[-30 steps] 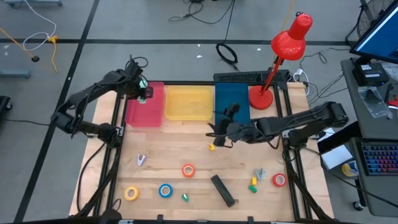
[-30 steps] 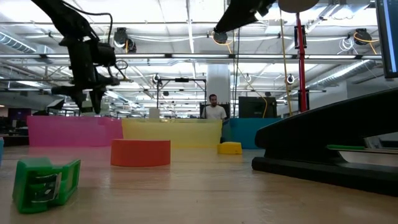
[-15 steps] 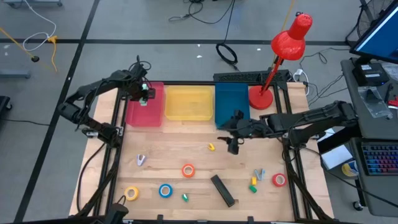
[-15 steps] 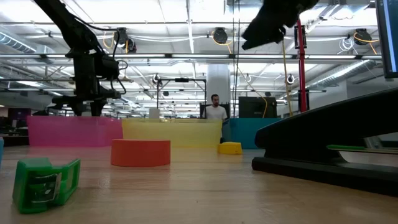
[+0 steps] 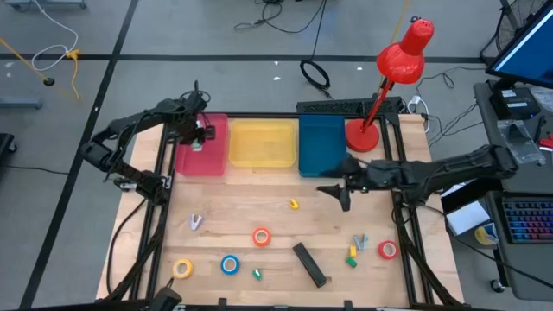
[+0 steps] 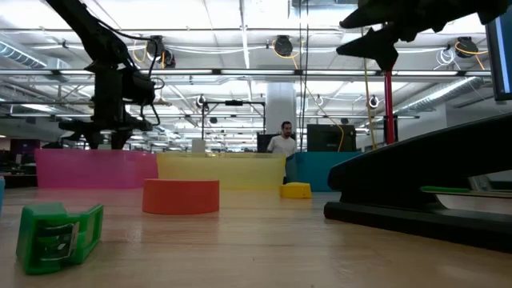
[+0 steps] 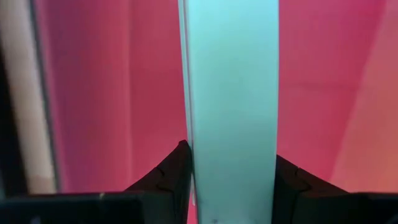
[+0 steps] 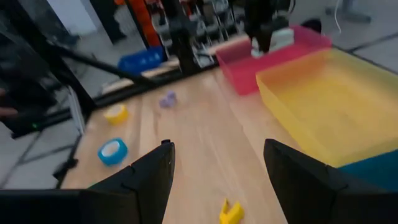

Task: Pick and place Stapler, Stapler remover, tape
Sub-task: Put the green stapler into the red bin, then put the black stapler into the red bin

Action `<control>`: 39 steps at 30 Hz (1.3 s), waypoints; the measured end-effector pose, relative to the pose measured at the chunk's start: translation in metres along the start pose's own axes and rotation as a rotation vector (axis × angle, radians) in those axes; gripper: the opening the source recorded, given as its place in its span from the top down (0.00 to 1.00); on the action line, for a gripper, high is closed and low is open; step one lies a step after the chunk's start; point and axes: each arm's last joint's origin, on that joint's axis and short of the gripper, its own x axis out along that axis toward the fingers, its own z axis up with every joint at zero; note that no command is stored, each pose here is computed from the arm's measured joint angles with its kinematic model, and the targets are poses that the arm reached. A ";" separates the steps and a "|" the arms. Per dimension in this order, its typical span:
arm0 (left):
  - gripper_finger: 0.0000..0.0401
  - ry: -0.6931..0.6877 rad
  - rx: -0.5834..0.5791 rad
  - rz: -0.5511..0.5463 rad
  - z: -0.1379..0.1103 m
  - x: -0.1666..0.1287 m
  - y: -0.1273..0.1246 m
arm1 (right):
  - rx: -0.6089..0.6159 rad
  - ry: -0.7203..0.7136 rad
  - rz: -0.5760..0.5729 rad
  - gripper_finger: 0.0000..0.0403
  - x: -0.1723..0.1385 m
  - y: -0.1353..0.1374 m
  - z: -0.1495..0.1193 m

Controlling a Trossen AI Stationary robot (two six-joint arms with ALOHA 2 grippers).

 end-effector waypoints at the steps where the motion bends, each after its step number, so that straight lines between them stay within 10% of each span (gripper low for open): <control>1: 0.67 0.012 -0.009 0.024 -0.002 0.001 0.002 | 0.004 -0.018 0.007 0.41 -0.003 -0.001 -0.001; 21: 0.66 -0.004 -0.047 0.036 -0.009 0.021 0.008 | 0.019 -0.082 0.030 0.41 -0.013 -0.004 -0.003; 30: 0.26 -0.005 -0.017 0.047 -0.009 0.021 0.009 | 0.018 -0.082 0.030 0.41 -0.013 -0.004 -0.003; 39: 0.17 -0.046 0.027 -0.052 -0.007 -0.008 0.004 | 0.014 -0.075 0.027 0.41 -0.013 -0.005 -0.004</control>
